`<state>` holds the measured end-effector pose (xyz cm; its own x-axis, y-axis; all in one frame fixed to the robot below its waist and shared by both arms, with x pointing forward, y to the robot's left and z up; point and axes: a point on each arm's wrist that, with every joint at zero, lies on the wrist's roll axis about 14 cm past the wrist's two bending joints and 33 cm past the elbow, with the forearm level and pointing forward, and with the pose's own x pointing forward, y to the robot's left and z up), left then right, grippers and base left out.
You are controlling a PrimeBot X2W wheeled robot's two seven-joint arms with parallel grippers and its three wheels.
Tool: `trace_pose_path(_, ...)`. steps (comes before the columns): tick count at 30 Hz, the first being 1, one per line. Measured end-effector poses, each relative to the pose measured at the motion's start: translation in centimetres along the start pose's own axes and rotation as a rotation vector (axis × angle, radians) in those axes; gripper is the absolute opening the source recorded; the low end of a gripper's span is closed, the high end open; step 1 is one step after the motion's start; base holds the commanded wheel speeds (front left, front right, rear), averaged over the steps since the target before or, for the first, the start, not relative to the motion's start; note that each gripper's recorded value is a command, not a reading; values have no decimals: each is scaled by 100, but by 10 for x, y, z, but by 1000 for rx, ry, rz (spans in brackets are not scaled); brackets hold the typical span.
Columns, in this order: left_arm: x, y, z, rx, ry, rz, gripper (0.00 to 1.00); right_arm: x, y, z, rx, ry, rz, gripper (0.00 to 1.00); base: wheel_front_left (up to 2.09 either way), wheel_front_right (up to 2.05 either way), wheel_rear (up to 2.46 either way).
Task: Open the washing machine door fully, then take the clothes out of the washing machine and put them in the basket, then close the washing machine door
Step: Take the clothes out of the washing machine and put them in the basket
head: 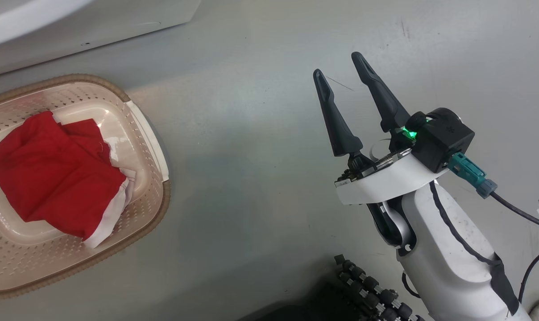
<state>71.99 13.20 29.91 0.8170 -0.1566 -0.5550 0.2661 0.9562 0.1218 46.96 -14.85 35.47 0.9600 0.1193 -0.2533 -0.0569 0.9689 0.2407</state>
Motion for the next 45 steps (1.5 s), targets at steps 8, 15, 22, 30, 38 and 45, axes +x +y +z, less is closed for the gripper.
trace_pose_path(8, 7, 1, -10, -64, 101, -6, 79, 1, -4, -5, -2, 10, -19, 100, 0, 0, 0)
trace_pose_path(15, 12, 1, -6, -64, 97, -14, 0, 10, 1, -12, 2, 18, 2, 100, 0, 0, 0)
trace_pose_path(22, 14, 1, -3, -59, 74, -14, 0, 13, 2, -11, 1, 15, 7, 100, 0, 0, 0)
trace_pose_path(30, 12, -4, 29, -49, -42, -34, 0, 16, 2, -12, -10, 16, 5, 100, 0, 0, 0)
trace_pose_path(38, -6, -10, 65, -64, -200, -54, 0, 17, 4, -3, -19, -7, 11, 100, 0, 0, 0)
trace_pose_path(45, -28, -9, 72, -98, -290, -58, 0, 16, 7, 8, -33, -32, 16, 100, 0, 0, 0)
